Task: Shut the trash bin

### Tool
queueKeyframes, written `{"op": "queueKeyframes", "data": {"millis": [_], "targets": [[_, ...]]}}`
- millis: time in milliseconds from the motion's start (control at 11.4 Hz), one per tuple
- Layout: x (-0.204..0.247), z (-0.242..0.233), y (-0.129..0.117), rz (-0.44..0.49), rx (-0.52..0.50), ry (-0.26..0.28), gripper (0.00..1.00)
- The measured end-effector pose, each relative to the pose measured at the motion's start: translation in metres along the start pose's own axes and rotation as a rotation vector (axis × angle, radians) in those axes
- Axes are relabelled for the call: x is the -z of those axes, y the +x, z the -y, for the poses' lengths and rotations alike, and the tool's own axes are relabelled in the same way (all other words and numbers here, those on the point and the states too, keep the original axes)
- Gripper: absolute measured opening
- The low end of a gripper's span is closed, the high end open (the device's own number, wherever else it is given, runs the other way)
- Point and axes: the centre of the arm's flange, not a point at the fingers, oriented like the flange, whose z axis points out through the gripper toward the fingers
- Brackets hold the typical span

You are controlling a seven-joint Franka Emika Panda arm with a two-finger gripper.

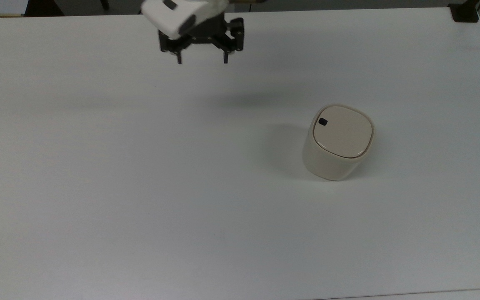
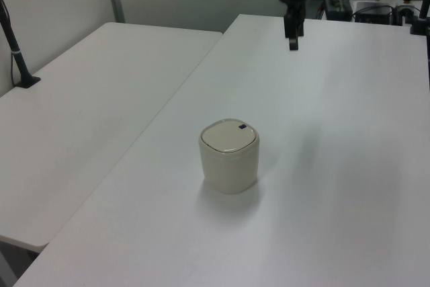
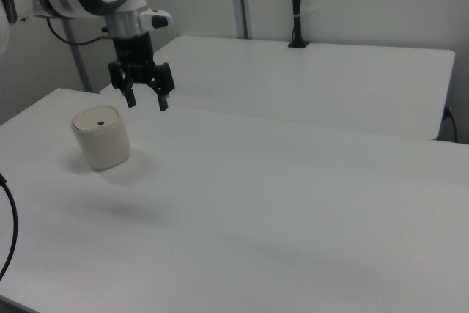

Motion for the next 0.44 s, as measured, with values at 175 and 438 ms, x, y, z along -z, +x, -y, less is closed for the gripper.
{"op": "queueKeyframes", "data": {"millis": [175,438], "targets": [[0.012,-0.020,-0.008,-0.016,-0.002,0.007,1.00],[0.015,-0.038,-0.010,-0.021,-0.032,0.009,1.00]]}}
